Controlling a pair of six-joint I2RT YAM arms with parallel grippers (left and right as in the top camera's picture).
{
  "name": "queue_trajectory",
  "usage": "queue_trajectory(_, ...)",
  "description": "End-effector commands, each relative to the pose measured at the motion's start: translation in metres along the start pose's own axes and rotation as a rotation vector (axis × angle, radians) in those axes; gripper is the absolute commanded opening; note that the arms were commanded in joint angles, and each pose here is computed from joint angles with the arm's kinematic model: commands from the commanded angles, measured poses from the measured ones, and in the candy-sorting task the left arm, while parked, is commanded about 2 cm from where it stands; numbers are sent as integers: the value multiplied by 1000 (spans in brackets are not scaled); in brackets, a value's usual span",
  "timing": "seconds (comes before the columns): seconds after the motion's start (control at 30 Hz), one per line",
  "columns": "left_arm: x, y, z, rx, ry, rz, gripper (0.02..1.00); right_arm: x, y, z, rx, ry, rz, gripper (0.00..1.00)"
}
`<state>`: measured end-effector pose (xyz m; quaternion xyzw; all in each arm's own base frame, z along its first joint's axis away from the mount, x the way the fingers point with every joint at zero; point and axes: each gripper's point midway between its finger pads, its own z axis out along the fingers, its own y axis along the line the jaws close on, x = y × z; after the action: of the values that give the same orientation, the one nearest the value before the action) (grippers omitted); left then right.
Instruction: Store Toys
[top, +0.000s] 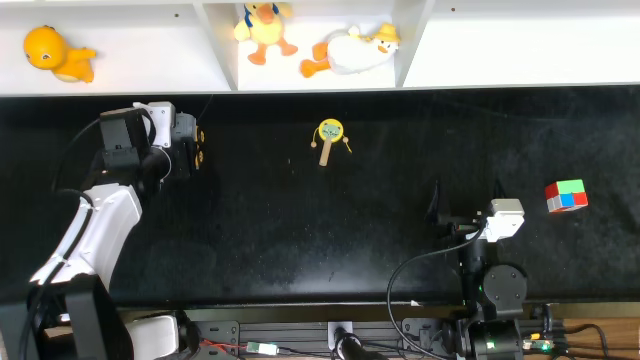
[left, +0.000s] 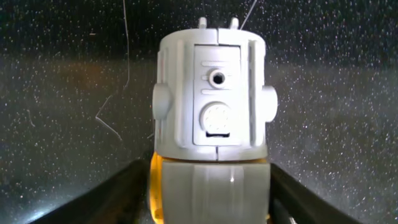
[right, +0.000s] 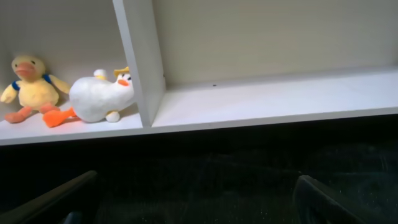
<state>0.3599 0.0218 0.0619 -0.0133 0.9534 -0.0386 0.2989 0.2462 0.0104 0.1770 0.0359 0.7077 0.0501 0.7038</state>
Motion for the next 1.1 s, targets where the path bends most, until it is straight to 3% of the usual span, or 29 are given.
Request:
queue_trajectory(0.03,3,0,2,-5,8,9,472,3,-1,0,5,0,5,996)
queue_trajectory(0.17,2,0,2,-5,7,23,395,3,-1,0,5,0,5,996)
queue_trajectory(0.37,-1,0,-6,-14,-10,32,364,3,-1,0,5,0,5,998)
queue_trajectory(0.67,-3,7,-51,-92,-41,35,356,3,-1,0,5,0,5,996)
queue_trajectory(0.87,-15,2,-86,-90,-132,39,356,3,-1,0,5,0,5,993)
queue_trajectory(1.1,-41,-4,-90,-53,-173,46,356,3,-1,0,5,0,5,998)
